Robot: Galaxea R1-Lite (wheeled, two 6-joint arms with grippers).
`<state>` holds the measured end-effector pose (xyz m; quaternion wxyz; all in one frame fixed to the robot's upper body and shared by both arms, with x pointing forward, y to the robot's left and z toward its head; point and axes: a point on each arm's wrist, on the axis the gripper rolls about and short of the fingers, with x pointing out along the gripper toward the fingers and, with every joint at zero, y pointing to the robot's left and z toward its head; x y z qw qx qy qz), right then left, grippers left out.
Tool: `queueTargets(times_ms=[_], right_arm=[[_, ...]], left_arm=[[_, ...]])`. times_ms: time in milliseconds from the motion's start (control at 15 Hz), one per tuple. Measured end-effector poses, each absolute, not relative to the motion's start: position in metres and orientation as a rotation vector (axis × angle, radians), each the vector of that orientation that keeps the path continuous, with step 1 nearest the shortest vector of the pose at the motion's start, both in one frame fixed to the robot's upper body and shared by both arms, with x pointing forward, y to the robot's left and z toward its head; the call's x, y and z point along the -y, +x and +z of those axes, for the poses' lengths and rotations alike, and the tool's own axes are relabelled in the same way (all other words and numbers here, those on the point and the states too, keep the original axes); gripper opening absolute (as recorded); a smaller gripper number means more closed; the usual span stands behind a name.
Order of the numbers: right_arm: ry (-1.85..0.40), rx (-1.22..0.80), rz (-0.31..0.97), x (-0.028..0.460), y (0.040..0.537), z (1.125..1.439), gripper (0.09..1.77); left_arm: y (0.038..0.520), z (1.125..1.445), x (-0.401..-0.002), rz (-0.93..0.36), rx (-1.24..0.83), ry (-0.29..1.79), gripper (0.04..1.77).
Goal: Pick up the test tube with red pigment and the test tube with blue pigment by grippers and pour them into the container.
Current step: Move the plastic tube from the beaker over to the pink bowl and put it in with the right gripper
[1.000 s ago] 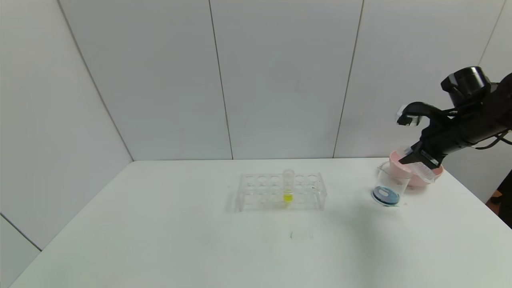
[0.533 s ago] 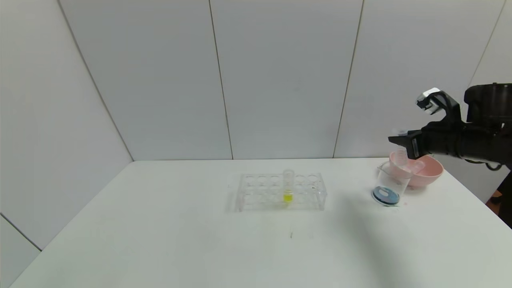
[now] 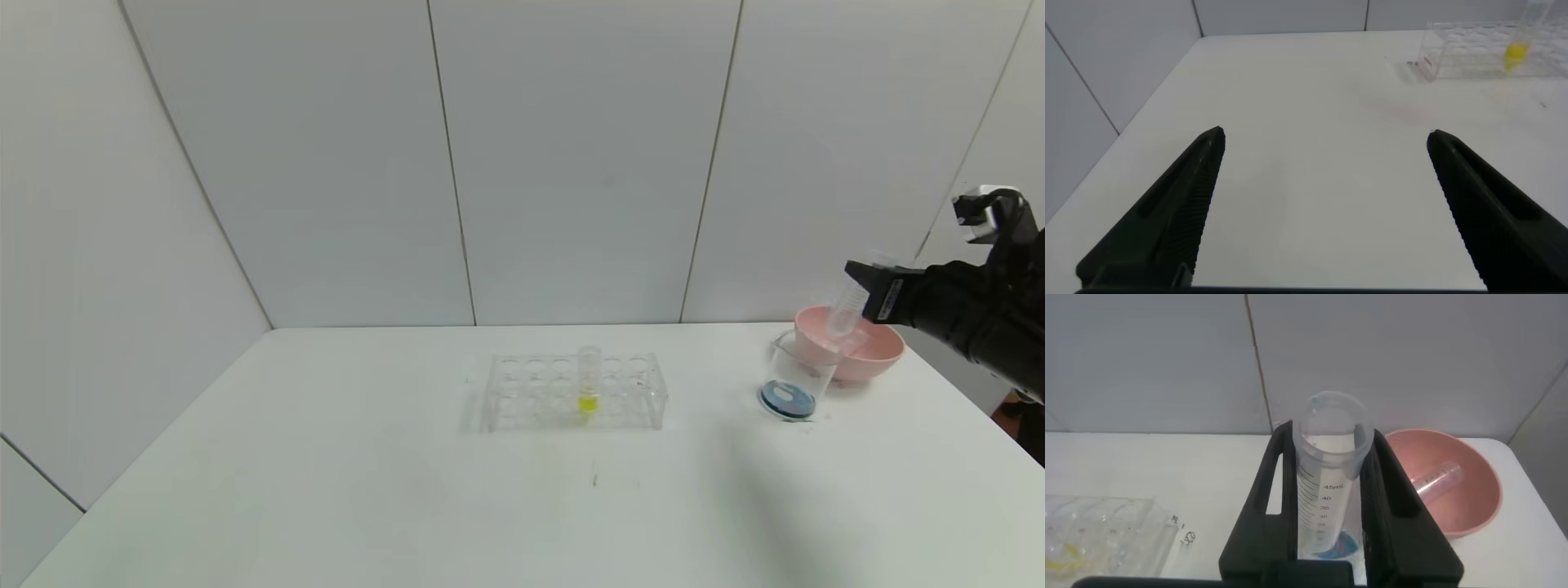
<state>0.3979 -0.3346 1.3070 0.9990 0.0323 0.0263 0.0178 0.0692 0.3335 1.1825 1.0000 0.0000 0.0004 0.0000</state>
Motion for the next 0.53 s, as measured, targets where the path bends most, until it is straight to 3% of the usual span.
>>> queueTargets(times_ms=[533], right_arm=[[0.001, -0.075, 0.000, 0.348, 0.397, 1.298, 0.50]], left_arm=[[0.069, 1.183, -0.334, 0.000, -0.001, 0.000, 1.76]])
